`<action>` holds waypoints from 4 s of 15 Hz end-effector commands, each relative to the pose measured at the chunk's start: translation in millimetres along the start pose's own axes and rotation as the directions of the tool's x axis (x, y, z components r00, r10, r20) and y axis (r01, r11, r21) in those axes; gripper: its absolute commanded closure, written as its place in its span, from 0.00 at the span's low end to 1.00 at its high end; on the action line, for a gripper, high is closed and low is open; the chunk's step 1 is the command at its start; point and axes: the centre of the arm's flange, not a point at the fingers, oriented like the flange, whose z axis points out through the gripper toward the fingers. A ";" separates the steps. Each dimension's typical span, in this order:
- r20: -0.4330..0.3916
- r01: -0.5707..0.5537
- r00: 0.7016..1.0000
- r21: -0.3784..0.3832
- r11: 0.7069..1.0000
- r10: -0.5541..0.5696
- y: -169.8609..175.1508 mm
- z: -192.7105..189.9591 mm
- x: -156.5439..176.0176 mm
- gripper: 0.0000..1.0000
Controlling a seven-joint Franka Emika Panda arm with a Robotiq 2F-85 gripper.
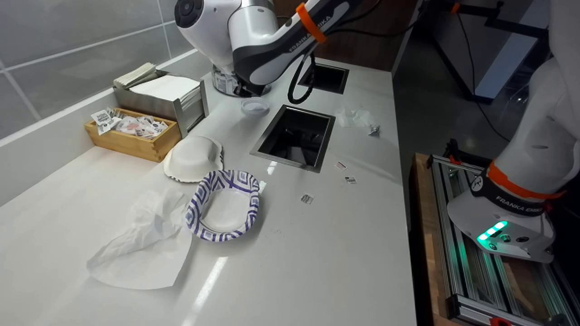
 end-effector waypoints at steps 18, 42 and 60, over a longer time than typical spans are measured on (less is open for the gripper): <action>0.142 -0.117 0.990 0.710 0.695 0.022 51.4 65.7 -17.1 0.00; 0.071 -0.028 0.997 0.743 0.669 -0.037 43.2 105.0 -5.6 0.37; 0.005 0.019 0.999 0.742 0.670 -0.035 62.9 58.9 -2.0 0.13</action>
